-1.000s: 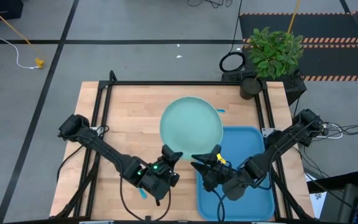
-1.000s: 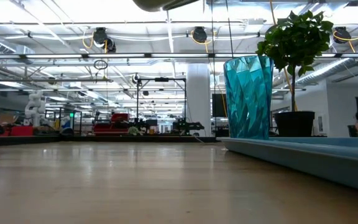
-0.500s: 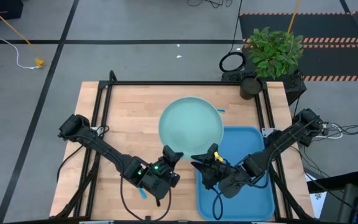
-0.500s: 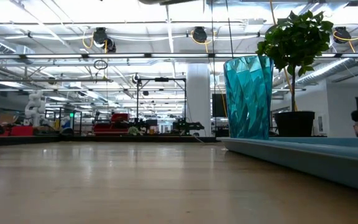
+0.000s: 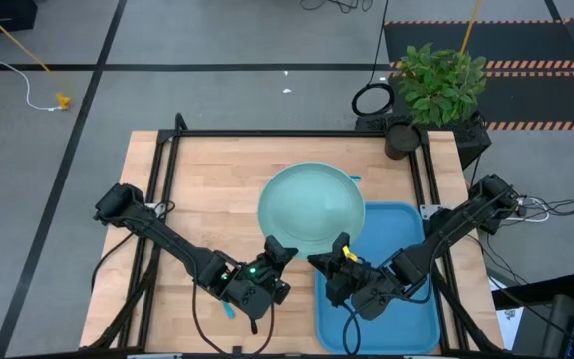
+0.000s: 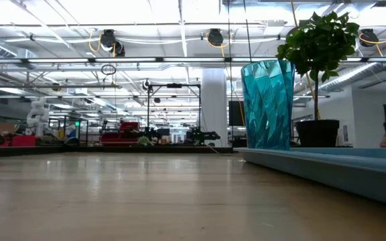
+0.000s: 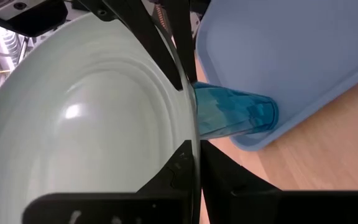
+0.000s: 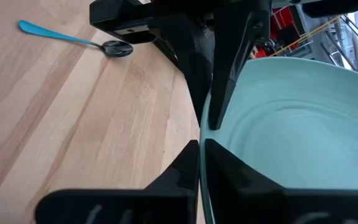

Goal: Pick and place plate/cup/fork/spoon on tray
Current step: Put the green plate on the blue serving tray to the left of the blue glass

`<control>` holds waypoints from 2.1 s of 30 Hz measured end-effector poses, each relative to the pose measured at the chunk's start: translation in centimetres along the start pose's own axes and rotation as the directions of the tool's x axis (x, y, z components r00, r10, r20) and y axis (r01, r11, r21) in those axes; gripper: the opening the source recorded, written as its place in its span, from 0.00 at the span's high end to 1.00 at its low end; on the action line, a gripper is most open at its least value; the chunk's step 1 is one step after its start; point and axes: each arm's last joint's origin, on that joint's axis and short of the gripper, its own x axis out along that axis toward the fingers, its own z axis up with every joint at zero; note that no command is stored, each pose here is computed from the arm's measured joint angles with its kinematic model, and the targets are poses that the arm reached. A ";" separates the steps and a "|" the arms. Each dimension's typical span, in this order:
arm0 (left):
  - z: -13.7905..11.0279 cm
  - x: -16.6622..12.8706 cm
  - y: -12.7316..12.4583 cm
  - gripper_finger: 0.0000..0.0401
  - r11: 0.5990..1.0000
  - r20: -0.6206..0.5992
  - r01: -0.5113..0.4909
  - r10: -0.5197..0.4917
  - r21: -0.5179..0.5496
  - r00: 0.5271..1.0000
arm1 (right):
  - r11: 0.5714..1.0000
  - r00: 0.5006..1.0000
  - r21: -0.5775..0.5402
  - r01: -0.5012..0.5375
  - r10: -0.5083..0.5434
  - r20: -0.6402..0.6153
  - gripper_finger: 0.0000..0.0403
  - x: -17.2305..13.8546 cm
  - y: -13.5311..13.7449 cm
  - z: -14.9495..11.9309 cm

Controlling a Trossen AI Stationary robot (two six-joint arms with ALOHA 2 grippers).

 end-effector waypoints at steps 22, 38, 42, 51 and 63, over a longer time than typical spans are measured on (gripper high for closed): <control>0.4 0.0 0.2 0.95 0.999 0.053 0.011 -0.009 -0.048 0.999 | 1.000 1.000 -0.026 -0.017 0.017 -0.003 0.95 -0.1 0.2 -0.1; 1.5 -0.9 0.9 0.62 0.978 0.104 -0.034 0.057 -0.207 0.993 | 0.999 0.999 -0.033 -0.028 0.030 0.045 1.00 -1.9 0.0 0.3; 2.1 -2.2 0.7 0.52 0.972 0.132 -0.045 0.077 -0.230 0.988 | 0.999 0.997 -0.037 -0.039 0.042 0.066 1.00 -2.7 0.2 0.5; 2.7 -5.4 0.5 0.46 0.968 0.126 -0.099 0.131 -0.230 0.983 | 0.988 0.979 0.078 -0.135 0.120 0.166 1.00 -5.7 0.3 1.1; 2.7 -7.3 0.9 0.46 0.919 0.114 -0.119 0.173 -0.375 0.978 | 0.904 0.936 0.299 -0.304 0.226 0.269 1.00 -10.2 2.2 1.5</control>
